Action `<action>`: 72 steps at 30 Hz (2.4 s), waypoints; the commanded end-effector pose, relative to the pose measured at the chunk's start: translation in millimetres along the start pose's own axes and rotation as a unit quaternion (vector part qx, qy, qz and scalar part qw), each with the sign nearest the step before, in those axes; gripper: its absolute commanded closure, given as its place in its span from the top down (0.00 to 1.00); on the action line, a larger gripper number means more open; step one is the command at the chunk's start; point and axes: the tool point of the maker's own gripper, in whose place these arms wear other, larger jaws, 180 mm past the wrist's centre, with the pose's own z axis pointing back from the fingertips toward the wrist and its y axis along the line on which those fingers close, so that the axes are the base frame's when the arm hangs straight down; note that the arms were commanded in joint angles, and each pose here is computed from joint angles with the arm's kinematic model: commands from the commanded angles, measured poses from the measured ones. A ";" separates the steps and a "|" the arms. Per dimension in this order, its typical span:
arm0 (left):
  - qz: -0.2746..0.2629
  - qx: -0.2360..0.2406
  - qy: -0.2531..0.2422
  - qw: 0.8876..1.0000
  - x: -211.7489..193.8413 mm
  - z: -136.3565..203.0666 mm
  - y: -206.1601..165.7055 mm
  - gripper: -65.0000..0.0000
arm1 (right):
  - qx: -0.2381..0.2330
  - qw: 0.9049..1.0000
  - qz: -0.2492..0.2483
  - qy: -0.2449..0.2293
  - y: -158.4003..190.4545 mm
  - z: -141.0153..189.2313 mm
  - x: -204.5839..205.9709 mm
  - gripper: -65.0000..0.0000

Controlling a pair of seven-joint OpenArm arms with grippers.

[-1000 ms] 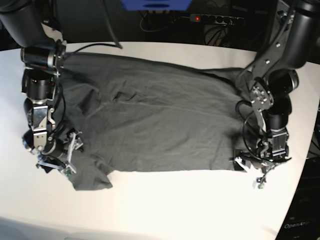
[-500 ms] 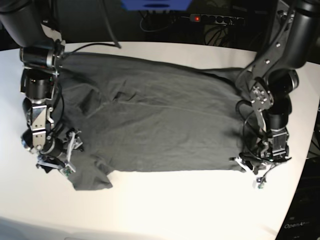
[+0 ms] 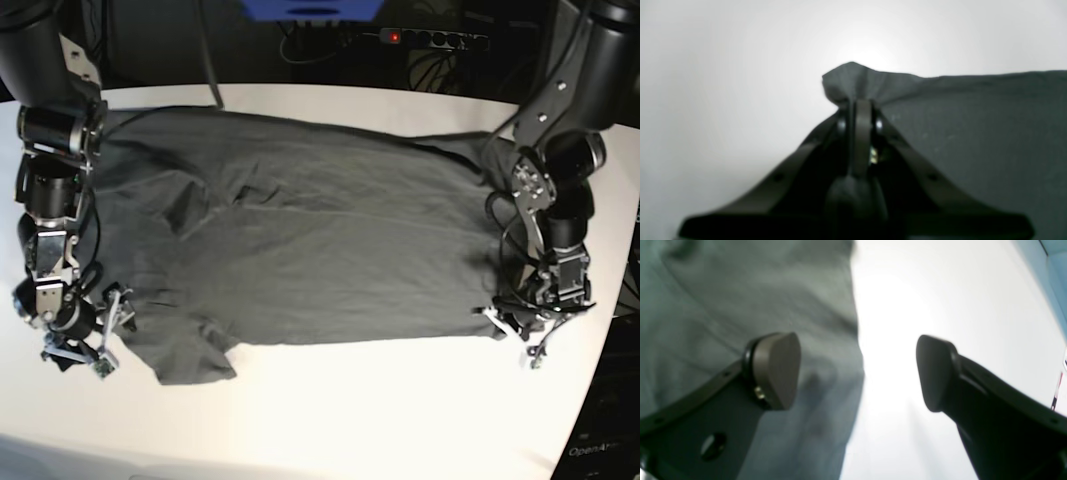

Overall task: Fold the T-shirt properly
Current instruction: 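Lower both grippers and close them on the hem corners, then lift both hem corners off the table with both grippers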

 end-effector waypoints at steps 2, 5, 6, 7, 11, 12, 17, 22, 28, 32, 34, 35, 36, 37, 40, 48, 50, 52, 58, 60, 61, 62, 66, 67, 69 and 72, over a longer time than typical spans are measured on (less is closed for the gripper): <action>-0.011 0.017 0.014 1.000 2.6 3.4 11.3 0.04 | -0.015 0.999 -0.012 -0.027 -20.8 2.0 20.1 0.81; -0.010 0.029 0.013 0.999 3.0 8.3 27.6 0.04 | 0.004 0.999 -0.034 -0.015 -17.0 -7.0 15.7 0.81; -0.010 0.029 0.014 0.999 2.8 8.6 28.3 0.04 | 0.010 0.999 -0.041 -0.012 -15.9 -9.7 15.1 0.81; -0.010 0.030 0.015 0.999 0.7 8.7 29.3 0.04 | 0.017 0.999 -0.048 -0.008 -14.1 -12.4 13.9 0.81; -0.014 0.032 0.021 0.999 -5.3 8.7 30.9 0.04 | 0.023 0.997 -0.067 -0.018 -13.8 -14.2 19.0 0.81; -0.014 0.032 0.021 0.999 -5.3 8.7 30.9 0.04 | 0.023 0.997 -0.075 -0.026 -14.1 -14.1 22.5 0.81; -0.016 0.033 0.019 0.999 -3.0 9.0 31.1 0.04 | 0.026 0.995 -0.090 -0.039 -14.1 -14.0 28.6 0.81; -0.016 0.032 0.020 0.999 -3.9 8.6 30.2 0.04 | 0.027 0.994 -0.093 -0.047 -12.1 -14.7 31.3 0.81; -0.016 0.032 0.020 0.999 -3.9 8.6 30.2 0.04 | 0.040 0.993 -0.103 -0.049 -3.1 -18.9 27.0 0.81; -0.016 0.031 0.020 0.999 -3.9 8.6 29.9 0.04 | 0.053 0.984 -0.155 -0.068 1.1 -24.0 24.3 0.81; -0.016 0.031 0.021 0.999 -4.9 8.5 29.9 0.04 | 0.056 0.979 -0.181 -0.077 2.6 -24.9 19.9 0.81; -0.016 0.031 0.021 0.999 -4.9 8.5 29.9 0.04 | 0.053 0.978 -0.187 -0.078 -0.9 -23.6 16.2 0.81; -0.016 0.031 0.021 0.999 -4.9 8.5 29.9 0.04 | 0.050 0.978 -0.185 -0.080 -3.9 -22.7 17.3 0.81; -0.016 0.031 0.021 0.999 -4.9 8.5 29.9 0.04 | 0.050 0.978 -0.185 -0.080 -5.4 -22.4 17.9 0.81; -0.016 0.032 0.020 0.999 -4.4 8.7 30.2 0.04 | 0.047 0.978 -0.187 -0.083 -9.1 -21.3 18.2 0.81; -0.016 0.032 0.020 0.999 -4.4 8.7 30.2 0.04 | 0.048 0.977 -0.190 -0.081 -6.3 -21.7 14.9 0.81; -0.016 0.032 0.020 0.999 -3.9 8.8 30.4 0.04 | 0.048 0.977 -0.192 -0.084 -6.0 -21.7 15.1 0.81; -0.016 0.032 0.020 0.999 -3.9 8.8 30.4 0.04 | 0.050 0.976 -0.194 -0.085 -1.4 -22.0 10.3 0.81; -0.016 0.032 0.025 0.999 -10.6 8.2 30.4 0.04 | 0.049 0.973 -0.208 -0.085 2.3 -21.9 2.6 0.82; -0.016 0.032 0.025 0.999 -10.6 8.2 30.4 0.04 | 0.050 0.973 -0.208 -0.084 3.3 -22.1 1.6 0.82; -0.016 0.032 0.025 0.999 -10.6 8.2 30.4 0.04 | 0.051 0.973 -0.208 -0.081 4.6 -22.6 1.4 0.82; -0.016 0.032 0.025 0.999 -10.6 8.2 30.4 0.04 | 0.051 0.973 -0.208 -0.080 4.6 -22.6 0.9 0.82; -0.016 0.032 0.024 0.999 -11.0 8.1 30.4 0.04 | 0.058 0.973 -0.210 -0.073 10.7 -24.2 -3.7 0.82; -0.016 0.032 0.023 0.999 -10.7 8.1 30.4 0.04 | 0.066 0.972 -0.217 -0.068 17.4 -26.1 -7.4 0.82; -0.016 0.032 0.023 0.999 -10.7 8.1 30.4 0.04 | 0.079 0.969 -0.228 -0.057 28.4 -28.5 -15.1 0.82; -0.016 0.032 0.024 0.999 -11.0 8.1 30.4 0.04 | 0.084 0.967 -0.234 -0.062 34.2 -29.7 -15.3 0.82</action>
